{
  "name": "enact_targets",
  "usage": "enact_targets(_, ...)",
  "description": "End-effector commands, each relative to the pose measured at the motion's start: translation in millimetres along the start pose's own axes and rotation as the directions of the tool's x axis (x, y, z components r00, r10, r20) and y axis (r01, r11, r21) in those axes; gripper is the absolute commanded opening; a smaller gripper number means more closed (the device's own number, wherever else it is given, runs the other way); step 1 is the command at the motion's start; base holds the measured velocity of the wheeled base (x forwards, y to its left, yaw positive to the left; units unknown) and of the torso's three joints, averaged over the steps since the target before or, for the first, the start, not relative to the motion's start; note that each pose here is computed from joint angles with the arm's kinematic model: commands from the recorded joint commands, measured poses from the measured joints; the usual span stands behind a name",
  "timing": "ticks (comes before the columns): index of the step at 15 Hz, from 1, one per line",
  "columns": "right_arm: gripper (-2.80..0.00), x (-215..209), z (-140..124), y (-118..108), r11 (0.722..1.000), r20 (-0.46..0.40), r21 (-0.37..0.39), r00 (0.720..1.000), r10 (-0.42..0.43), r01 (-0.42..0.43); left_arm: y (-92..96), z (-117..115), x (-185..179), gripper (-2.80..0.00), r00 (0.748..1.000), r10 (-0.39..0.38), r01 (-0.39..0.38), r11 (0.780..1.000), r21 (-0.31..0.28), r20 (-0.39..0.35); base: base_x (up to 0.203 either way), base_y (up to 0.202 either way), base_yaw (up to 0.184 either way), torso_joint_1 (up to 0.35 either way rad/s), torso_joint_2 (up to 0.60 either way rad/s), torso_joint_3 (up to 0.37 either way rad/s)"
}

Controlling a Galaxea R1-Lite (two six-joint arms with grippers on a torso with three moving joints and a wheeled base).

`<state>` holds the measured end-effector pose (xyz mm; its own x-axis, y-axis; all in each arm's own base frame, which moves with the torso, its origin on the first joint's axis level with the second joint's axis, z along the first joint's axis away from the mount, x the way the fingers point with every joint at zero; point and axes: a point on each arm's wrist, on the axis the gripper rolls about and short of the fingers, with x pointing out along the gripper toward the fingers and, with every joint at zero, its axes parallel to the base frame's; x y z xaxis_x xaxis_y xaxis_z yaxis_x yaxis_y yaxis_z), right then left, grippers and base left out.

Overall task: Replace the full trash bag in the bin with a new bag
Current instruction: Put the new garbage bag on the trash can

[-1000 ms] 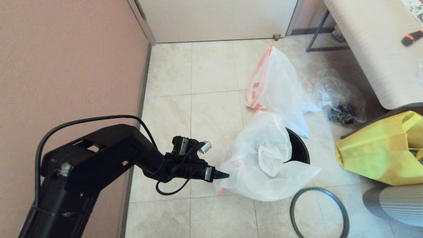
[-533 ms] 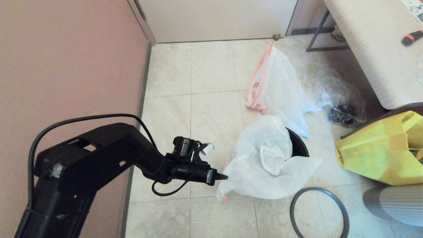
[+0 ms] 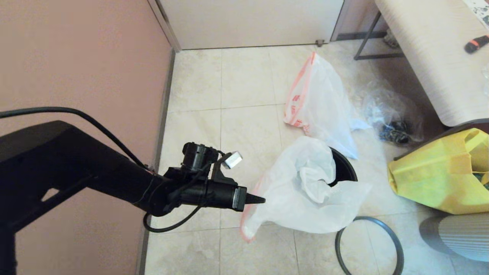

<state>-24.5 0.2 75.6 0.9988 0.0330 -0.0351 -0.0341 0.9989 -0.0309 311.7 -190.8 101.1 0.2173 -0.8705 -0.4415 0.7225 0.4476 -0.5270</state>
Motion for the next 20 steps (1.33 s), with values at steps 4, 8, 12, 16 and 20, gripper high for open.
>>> enact_targets(4,-2.8,0.1,0.0,0.0,1.0,-0.002,0.0,1.0,0.001,-0.001,-74.9,26.1,20.4,-2.8,0.999,-0.05,0.049,0.995,0.087,0.002,0.0,0.0,0.0,0.0,0.0,0.0)
enact_targets(8,-2.8,0.1,0.0,0.0,1.0,-0.002,-0.001,1.0,0.0,0.0,-89.7,42.1,55.6,-2.8,0.997,-0.024,0.03,0.997,0.077,-0.074,0.0,0.0,0.0,0.0,0.0,0.0)
enact_targets(12,-2.8,0.1,0.0,0.0,1.0,-0.002,0.0,1.0,0.001,-0.001,-98.0,44.0,66.2,-2.8,0.989,0.079,-0.07,0.995,0.068,-0.127,0.0,0.0,0.0,0.0,0.0,0.0)
enact_targets(16,-2.8,0.1,0.0,0.0,1.0,-0.002,-0.001,1.0,0.001,-0.001,-43.9,49.6,18.2,-2.8,0.975,0.206,-0.207,0.978,-0.008,-0.087,0.0,0.0,0.0,0.0,0.0,0.0)
enact_targets(20,-2.8,0.1,0.0,0.0,1.0,-0.002,0.0,1.0,0.001,-0.001,27.0,18.6,0.4,0.0,0.967,0.245,-0.243,0.969,0.032,-0.074,0.0,0.0,0.0,0.0,0.0,0.0)
